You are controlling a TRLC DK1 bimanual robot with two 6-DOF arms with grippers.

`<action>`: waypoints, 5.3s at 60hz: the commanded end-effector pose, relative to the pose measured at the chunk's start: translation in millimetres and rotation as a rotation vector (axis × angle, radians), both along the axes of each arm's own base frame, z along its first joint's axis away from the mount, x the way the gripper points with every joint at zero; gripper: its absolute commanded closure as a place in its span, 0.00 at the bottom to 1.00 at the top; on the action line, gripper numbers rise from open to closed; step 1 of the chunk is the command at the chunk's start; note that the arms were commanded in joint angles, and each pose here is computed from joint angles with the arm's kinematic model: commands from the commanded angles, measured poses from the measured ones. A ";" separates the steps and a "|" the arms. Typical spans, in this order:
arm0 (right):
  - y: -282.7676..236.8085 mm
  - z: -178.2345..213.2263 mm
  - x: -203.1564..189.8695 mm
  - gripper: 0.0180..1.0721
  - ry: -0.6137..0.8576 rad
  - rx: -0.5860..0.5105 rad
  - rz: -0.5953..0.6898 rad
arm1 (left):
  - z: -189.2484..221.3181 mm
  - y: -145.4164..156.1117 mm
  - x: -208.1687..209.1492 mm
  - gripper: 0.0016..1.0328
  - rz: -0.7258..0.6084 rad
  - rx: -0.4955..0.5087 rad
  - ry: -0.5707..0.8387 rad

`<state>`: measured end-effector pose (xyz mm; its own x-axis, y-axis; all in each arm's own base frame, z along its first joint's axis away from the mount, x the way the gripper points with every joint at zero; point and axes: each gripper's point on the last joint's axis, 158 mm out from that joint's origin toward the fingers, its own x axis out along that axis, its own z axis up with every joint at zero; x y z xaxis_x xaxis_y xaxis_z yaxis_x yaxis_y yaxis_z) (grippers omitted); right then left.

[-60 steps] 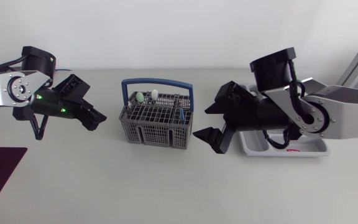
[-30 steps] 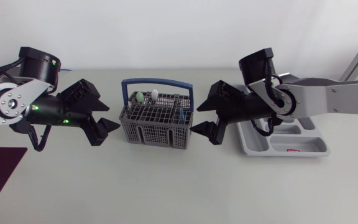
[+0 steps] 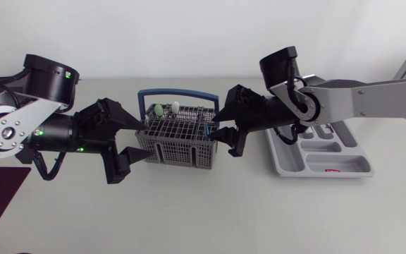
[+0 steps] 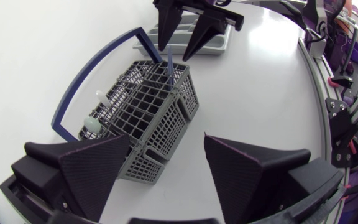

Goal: Unload the cutlery basket into the drawer organizer.

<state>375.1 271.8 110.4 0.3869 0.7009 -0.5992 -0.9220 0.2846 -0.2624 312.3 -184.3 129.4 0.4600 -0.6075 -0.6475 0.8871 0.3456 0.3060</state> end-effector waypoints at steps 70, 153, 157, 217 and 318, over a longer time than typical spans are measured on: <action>26.7 11.6 -0.9 0.95 0.007 -0.061 0.064 | -10.1 -18.7 1.4 0.05 -0.088 0.007 -0.027; -92.0 133.6 -36.6 0.95 0.135 -0.026 -0.268 | 5.7 -6.9 -15.0 0.05 -0.052 -0.029 -0.093; -113.5 119.1 -24.6 0.95 0.183 -0.033 -0.329 | 5.8 -6.2 -15.4 0.05 -0.049 -0.031 -0.098; -216.9 -66.6 106.9 0.92 0.707 -0.028 -0.729 | -5.7 21.0 -10.0 0.05 0.008 -0.010 -0.119; -62.9 -53.6 30.0 0.14 0.261 -0.157 -0.598 | -64.5 97.5 149.0 0.05 0.431 -0.033 -0.116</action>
